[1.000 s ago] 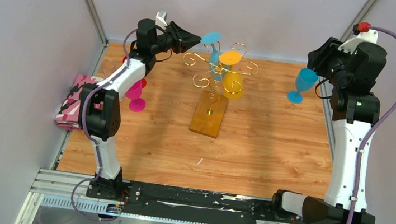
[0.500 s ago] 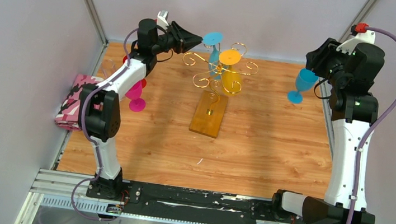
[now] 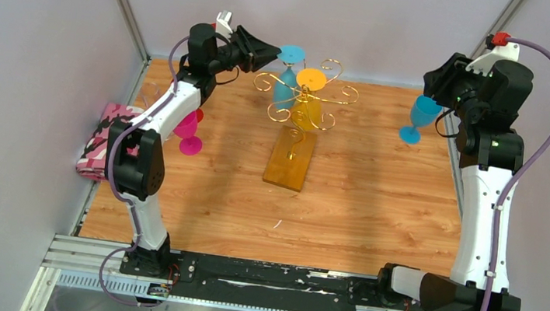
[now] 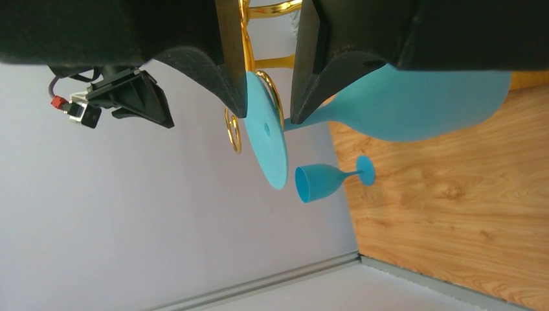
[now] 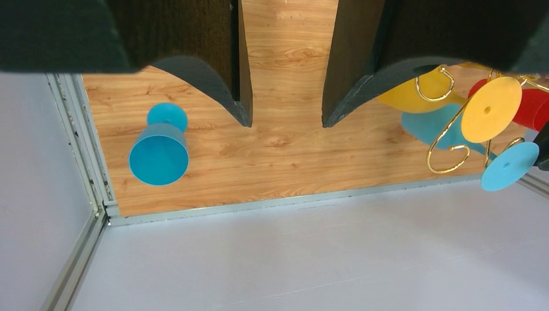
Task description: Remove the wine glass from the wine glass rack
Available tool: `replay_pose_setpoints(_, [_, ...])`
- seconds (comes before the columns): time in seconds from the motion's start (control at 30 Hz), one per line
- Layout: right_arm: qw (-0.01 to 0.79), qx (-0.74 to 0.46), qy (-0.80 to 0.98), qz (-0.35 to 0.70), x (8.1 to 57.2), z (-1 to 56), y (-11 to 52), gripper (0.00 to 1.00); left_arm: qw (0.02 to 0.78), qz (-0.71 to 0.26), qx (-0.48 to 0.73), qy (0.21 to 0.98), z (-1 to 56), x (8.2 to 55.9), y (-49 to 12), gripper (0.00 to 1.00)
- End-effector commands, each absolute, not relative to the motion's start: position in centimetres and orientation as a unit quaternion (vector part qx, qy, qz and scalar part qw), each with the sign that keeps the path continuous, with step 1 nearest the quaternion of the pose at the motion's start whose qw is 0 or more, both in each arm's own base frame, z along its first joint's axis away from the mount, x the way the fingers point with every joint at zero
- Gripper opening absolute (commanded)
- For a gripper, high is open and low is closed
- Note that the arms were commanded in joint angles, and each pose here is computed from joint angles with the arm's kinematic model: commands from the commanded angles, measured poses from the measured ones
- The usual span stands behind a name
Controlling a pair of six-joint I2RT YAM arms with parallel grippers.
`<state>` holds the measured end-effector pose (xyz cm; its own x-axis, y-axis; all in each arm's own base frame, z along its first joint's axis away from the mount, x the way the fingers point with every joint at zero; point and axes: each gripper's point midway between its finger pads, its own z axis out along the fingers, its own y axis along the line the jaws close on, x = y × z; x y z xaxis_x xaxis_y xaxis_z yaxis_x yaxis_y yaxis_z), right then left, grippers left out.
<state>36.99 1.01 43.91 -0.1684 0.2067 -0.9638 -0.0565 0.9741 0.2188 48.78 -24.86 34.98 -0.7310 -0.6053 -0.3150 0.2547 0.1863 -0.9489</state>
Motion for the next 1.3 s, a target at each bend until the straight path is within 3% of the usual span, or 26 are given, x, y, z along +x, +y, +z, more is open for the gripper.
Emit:
replay_pose_setpoints(0.0, [0.654,0.039,0.747,0.115,36.5,44.8,1.9,0.48,0.36,-0.633,-0.103,0.677,37.6,47.7,-25.1,0.37])
replay_pose_setpoints(0.23, [0.654,0.039,0.746,0.117,36.7,44.6,2.0,0.48,0.353,-0.644,-0.096,0.672,38.5,47.9,-25.9,0.38])
replay_pose_setpoints(0.83, [0.658,0.034,0.743,0.119,36.6,44.7,2.1,0.48,0.322,-0.642,-0.095,0.689,35.8,47.4,-27.1,0.26])
replay_pose_setpoints(1.27, [0.668,0.032,0.733,0.124,36.2,45.1,2.3,0.48,0.319,-0.641,-0.094,0.692,35.2,47.7,-27.2,0.26])
